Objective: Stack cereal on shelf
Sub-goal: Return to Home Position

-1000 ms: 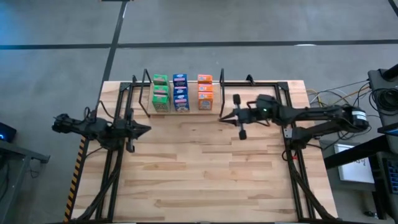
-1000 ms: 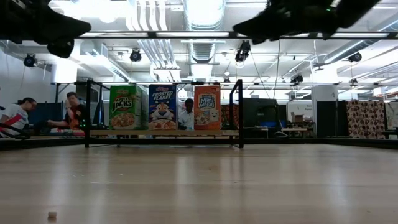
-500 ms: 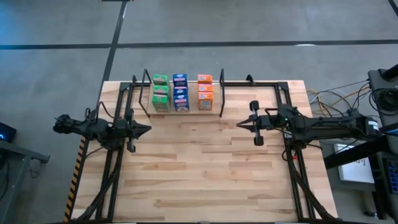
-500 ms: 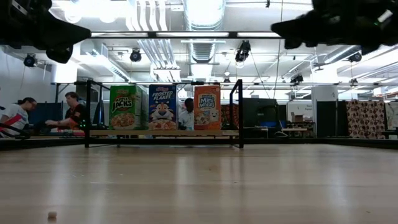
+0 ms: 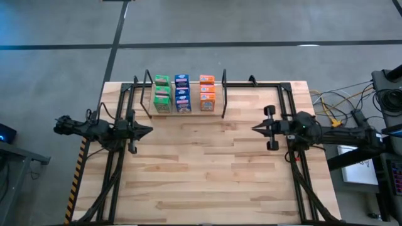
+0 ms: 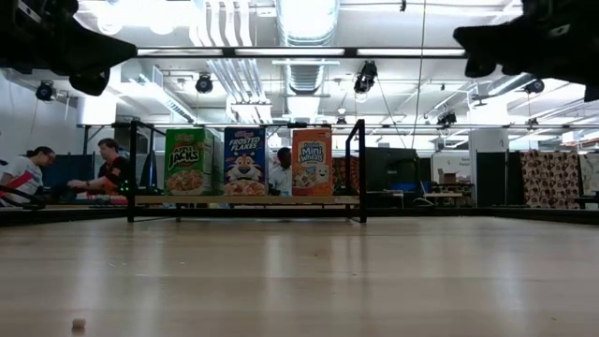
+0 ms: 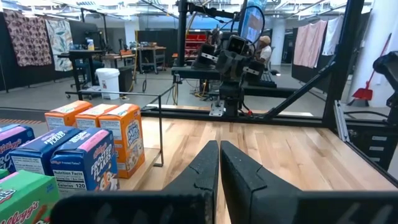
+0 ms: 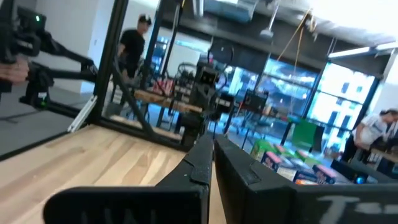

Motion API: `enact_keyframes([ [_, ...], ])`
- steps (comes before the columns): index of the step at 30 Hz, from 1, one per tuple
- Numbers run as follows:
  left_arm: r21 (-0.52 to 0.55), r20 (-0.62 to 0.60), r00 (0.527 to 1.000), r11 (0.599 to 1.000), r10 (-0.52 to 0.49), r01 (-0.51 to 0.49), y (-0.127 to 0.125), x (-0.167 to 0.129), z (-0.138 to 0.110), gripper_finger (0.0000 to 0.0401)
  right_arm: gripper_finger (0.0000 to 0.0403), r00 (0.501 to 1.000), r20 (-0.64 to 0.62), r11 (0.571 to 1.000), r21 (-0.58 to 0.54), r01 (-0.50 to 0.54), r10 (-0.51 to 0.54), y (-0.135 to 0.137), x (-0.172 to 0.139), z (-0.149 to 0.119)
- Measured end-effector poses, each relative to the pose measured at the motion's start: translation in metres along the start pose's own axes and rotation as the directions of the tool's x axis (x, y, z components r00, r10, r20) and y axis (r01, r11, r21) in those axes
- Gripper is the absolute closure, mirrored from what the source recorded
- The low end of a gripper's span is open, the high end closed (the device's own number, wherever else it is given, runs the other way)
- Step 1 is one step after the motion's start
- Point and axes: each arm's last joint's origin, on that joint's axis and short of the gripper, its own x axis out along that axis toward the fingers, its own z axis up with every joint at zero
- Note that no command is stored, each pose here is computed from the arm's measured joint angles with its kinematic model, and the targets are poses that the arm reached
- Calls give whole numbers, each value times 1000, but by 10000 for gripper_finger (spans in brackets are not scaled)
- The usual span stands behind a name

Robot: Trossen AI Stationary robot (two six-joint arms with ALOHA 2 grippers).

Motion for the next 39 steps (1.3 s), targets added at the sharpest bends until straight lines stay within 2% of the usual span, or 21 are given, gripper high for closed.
enact_keyframes([
  [10, 0, -1, 1000, 1000, 0, 0, 0, 0, 0, 401, 394, 994, 105, 1000, -14, 20, -19, 7, -19, 0],
  [20, 2, -4, 1000, 1000, 0, 0, 0, 0, 0, 401, 394, 998, 56, 1000, 3, 8, -8, 9, -22, -4],
  [24, 41, -5, 1000, 999, 1, -1, 0, 0, -1, 401, 394, 994, 93, 998, -31, -51, 54, 11, -23, -1],
  [28, 90, -1, 999, 995, 42, -42, 1, 0, 0, 401, 394, 982, 169, 994, -73, -75, 87, 12, -25, 6],
  [32, 50, -5, 999, 998, 45, -45, 1, 1, 0, 401, 394, 970, 231, 993, -106, -56, 79, 12, -31, 13],
  [37, 57, -12, 999, 997, 45, -44, 1, 1, -1, 401, 394, 966, 248, 991, -122, -47, 76, 12, -31, 15],
  [39, 57, -12, 999, 997, 45, -44, 1, 1, -1, 401, 394, 971, 233, 996, -89, -31, 51, 11, -31, 13],
])
